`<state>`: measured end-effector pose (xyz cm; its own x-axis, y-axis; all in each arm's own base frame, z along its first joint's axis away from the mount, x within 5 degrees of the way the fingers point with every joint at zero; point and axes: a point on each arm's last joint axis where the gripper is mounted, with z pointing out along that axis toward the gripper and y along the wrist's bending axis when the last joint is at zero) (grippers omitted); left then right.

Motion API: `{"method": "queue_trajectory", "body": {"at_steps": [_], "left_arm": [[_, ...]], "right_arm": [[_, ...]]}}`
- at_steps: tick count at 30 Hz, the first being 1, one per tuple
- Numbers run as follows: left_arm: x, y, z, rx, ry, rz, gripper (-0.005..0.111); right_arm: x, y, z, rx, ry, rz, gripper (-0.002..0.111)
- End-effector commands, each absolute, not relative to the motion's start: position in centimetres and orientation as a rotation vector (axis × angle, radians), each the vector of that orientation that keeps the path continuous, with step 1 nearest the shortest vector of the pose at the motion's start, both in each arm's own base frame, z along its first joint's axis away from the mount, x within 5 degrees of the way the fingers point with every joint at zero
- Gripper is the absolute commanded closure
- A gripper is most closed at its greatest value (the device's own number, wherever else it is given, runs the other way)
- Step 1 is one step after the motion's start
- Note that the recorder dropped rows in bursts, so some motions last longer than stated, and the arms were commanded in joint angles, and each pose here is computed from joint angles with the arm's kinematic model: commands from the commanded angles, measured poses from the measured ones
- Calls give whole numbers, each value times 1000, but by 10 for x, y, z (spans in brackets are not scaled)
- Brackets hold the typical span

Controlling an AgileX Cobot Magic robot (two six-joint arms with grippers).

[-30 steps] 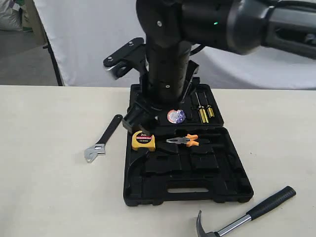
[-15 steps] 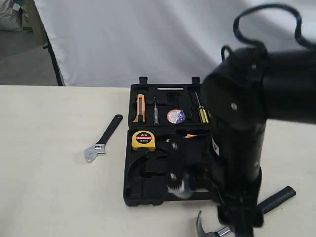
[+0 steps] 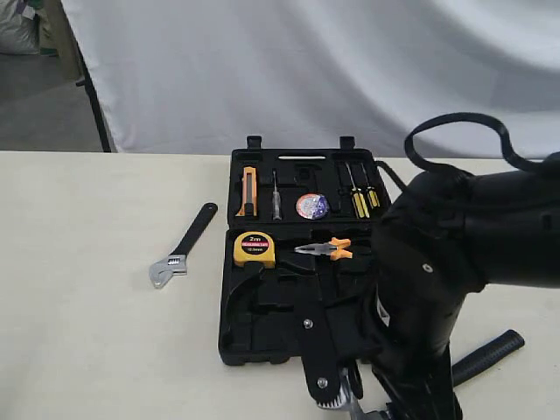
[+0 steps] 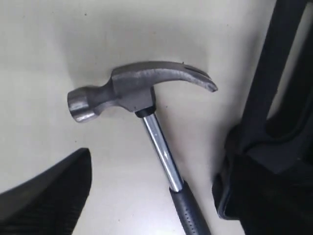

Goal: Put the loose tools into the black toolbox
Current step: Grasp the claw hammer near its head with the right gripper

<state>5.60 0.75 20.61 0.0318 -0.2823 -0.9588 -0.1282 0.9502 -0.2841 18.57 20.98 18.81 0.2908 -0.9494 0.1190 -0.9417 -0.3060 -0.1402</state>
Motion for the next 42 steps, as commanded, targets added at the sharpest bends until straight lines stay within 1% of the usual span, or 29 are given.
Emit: {"method": "queue_trajectory", "body": {"at_steps": [1,10,17,24,29,42], "left_arm": [[55,9,208,-346,1526,-103,106],[55,9,208,-346,1526,-103,106],[55,9,208,-346,1526,-103,106],[55,9,208,-346,1526,-103,106],[55,9,208,-346,1526,-103,106],[55,9,208,-346,1526,-103,106]], "right_arm": [[188,212,173,-2561,1810,-269,35],[191,214,142,-2665,1848,-270,35],[192,218,130,-2666,1859,-243,35],[186,227,129,-2570,1926,-81,35],[184,231,129,-2521,1954,-11,35],[178,254,131,-2170,2121,318,35]]}}
